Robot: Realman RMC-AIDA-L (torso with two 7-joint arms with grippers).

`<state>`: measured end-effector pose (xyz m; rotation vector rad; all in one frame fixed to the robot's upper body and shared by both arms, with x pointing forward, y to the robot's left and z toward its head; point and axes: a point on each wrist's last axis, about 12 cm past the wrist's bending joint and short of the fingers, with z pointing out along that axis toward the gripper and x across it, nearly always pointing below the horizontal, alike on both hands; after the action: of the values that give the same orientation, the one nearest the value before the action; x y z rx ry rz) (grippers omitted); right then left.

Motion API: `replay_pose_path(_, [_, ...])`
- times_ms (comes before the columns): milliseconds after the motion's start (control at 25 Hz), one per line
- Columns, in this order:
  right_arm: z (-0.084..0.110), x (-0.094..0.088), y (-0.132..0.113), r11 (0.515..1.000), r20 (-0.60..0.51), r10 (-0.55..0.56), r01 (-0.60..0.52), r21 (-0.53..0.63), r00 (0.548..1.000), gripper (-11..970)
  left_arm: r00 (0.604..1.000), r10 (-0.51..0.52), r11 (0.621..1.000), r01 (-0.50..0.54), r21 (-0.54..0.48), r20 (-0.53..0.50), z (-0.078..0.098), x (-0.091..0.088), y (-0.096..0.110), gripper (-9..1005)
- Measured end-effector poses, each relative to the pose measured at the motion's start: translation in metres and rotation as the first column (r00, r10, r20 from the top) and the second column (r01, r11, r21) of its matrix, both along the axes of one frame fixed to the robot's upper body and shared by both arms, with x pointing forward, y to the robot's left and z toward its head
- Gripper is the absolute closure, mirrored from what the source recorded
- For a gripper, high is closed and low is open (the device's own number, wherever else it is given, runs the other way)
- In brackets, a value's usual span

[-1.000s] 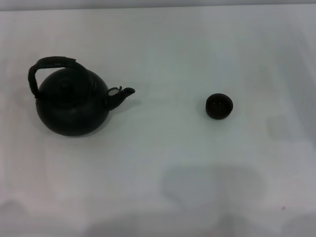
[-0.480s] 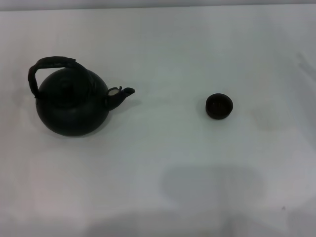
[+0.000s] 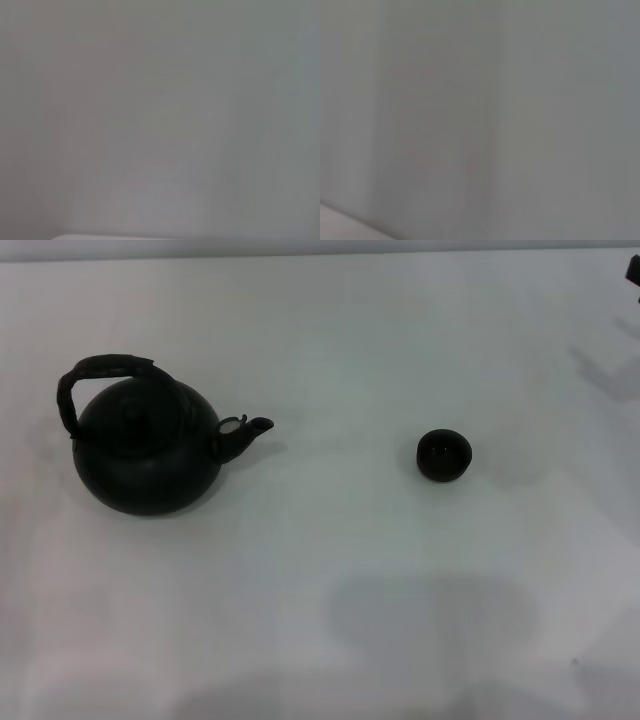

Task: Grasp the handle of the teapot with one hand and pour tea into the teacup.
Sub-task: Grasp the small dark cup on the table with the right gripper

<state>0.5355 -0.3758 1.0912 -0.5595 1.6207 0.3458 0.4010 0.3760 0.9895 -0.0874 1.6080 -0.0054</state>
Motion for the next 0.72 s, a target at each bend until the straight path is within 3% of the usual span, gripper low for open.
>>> replay_pose_path(200, [0.017, 0.006, 0.006, 0.995, -0.037, 0.086, -0.088, -0.048, 0.996, 101, 1.0, -0.02, 1.0, 0.02, -0.01, -0.022, -0.004, -0.026, 0.002, 221])
replay_pose_path(320, [0.027, 0.007, 0.01, 0.985, -0.091, 0.153, -0.159, -0.066, 0.984, 101, 0.999, -0.025, 1.0, 0.025, -0.014, -0.038, -0.005, -0.031, 0.003, 221])
replay_pose_path(720, [0.043, 0.012, 0.028, 0.918, -0.322, 0.331, -0.381, -0.105, 0.887, 101, 0.998, -0.053, 0.998, 0.053, 0.015, -0.024, -0.003, -0.02, 0.0, 221])
